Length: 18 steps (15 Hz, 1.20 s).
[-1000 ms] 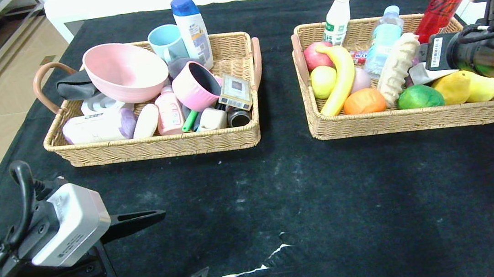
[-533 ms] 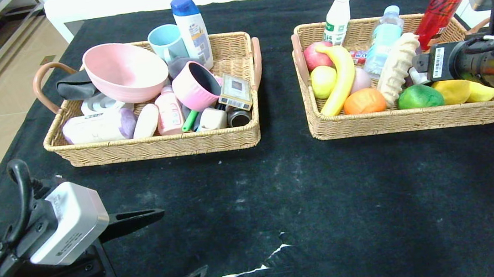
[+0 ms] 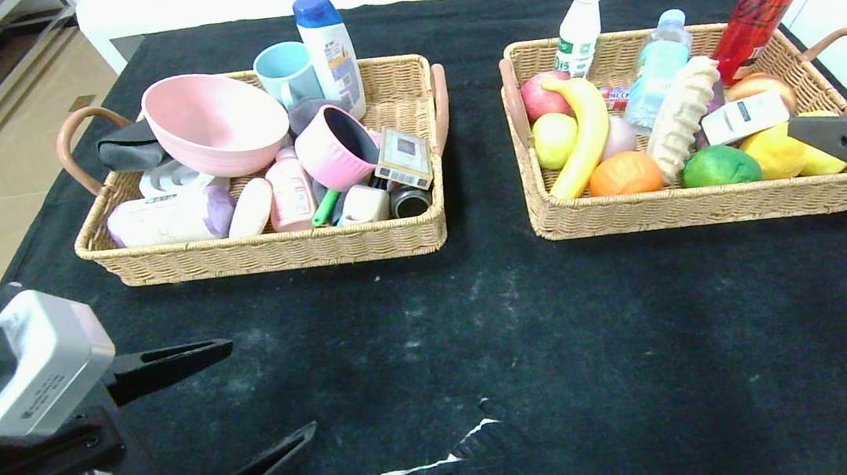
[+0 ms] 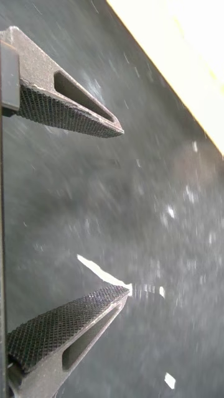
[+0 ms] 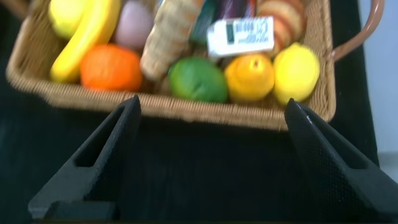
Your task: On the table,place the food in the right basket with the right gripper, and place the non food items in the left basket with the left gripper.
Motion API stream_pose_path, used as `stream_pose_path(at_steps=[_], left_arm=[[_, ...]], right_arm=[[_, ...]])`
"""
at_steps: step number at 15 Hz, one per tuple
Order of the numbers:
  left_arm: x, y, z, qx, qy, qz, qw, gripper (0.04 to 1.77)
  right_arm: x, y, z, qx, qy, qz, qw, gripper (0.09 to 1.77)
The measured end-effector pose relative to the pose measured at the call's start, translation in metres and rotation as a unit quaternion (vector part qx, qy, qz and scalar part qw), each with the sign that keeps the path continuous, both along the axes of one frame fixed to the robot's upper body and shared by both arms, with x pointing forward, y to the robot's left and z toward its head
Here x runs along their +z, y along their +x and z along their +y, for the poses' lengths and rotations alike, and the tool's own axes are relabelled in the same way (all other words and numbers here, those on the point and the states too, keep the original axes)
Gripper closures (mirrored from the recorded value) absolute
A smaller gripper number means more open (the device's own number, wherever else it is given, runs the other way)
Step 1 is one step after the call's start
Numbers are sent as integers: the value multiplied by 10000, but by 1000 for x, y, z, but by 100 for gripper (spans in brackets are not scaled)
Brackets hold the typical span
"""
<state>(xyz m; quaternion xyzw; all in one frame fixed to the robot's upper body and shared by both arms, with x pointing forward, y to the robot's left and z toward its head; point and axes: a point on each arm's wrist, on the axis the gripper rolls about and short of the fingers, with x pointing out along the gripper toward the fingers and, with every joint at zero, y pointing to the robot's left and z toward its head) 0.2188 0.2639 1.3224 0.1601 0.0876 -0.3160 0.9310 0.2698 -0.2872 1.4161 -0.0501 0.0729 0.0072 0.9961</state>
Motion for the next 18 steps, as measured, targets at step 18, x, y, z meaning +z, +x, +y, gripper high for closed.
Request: stream_pose_path(at_steps=[18], left_arm=[[7, -162, 71, 2010, -672, -846, 9736, 9]], right_arm=[[-64, -261, -49, 1581, -203, -542, 9857, 16]])
